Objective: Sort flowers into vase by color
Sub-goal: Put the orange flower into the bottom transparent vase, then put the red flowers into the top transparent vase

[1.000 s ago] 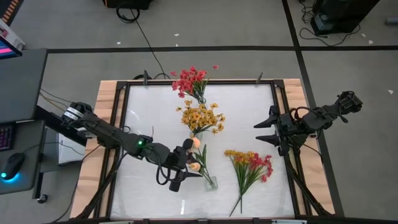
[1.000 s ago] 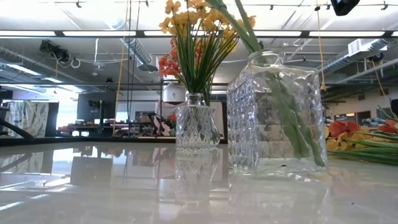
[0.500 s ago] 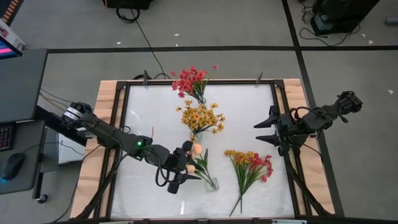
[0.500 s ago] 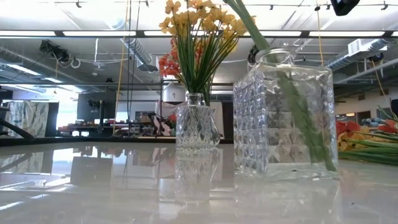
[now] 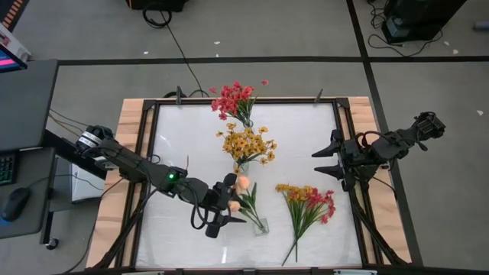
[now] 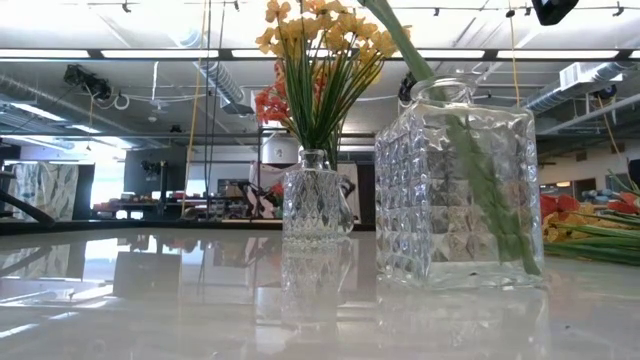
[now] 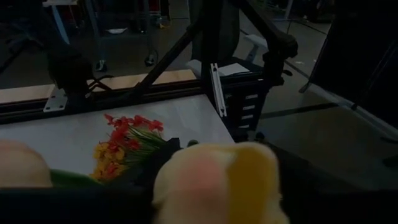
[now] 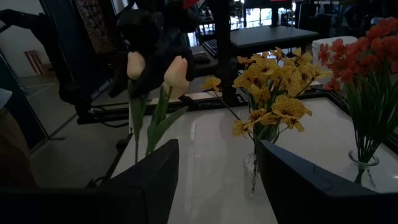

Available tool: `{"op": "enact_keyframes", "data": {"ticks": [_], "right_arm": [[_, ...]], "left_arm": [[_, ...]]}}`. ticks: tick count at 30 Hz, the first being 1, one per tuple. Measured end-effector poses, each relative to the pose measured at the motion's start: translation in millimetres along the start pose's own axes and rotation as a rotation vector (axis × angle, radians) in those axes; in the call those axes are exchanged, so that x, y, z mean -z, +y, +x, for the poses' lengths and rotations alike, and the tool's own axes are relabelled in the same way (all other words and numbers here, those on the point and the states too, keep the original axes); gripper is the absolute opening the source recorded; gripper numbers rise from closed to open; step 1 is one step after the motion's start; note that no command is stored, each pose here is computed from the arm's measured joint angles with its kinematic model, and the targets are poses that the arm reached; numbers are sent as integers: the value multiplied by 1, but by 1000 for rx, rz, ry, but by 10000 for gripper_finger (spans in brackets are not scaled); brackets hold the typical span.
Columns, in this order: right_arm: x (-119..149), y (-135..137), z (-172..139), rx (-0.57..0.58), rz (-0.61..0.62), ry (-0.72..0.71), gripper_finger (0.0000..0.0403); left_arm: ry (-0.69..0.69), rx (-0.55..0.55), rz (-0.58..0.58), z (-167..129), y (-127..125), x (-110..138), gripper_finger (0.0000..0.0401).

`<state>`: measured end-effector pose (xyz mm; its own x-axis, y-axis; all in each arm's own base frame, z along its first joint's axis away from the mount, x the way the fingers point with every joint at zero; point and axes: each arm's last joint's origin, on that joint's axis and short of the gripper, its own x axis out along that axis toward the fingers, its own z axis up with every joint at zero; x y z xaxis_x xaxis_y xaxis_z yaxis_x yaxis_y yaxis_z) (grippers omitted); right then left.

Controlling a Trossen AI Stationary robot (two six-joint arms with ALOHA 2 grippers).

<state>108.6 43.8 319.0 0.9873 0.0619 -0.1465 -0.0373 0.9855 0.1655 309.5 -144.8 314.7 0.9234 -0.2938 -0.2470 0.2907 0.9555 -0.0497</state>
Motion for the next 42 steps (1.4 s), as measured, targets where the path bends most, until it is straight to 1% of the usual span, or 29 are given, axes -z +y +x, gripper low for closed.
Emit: {"op": "enact_keyframes", "data": {"ticks": [4, 7, 12, 14, 17, 22, 25, 29, 35, 42], "right_arm": [[0, 0, 0, 0, 0, 0, 225], [0, 0, 0, 0, 0, 0, 225], [0, 0, 0, 1, 0, 0, 225], [0, 0, 0, 0, 0, 0, 225], [0, 0, 0, 0, 0, 0, 225], [0, 0, 0, 0, 0, 1, 225], [0, 0, 0, 0, 0, 0, 225], [0, 0, 0, 0, 0, 1, 225], [0, 0, 0, 0, 0, 0, 225], [0, 0, 0, 0, 0, 0, 225]], "left_arm": [[0, 0, 0, 0, 0, 0, 233], [0, 1, 0, 0, 0, 0, 244], [1, 1, -4, 0, 0, 0, 249], [24, -1, -2, 0, 0, -1, 250], [77, -6, 6, -3, 0, -11, 250], [109, -25, 75, -9, 1, -27, 250], [130, -34, 84, -12, 2, -35, 250], [179, -47, 91, -16, 3, -39, 250], [188, -53, 98, -21, 3, -50, 250], [159, -59, 105, -26, 2, -64, 250]]}}
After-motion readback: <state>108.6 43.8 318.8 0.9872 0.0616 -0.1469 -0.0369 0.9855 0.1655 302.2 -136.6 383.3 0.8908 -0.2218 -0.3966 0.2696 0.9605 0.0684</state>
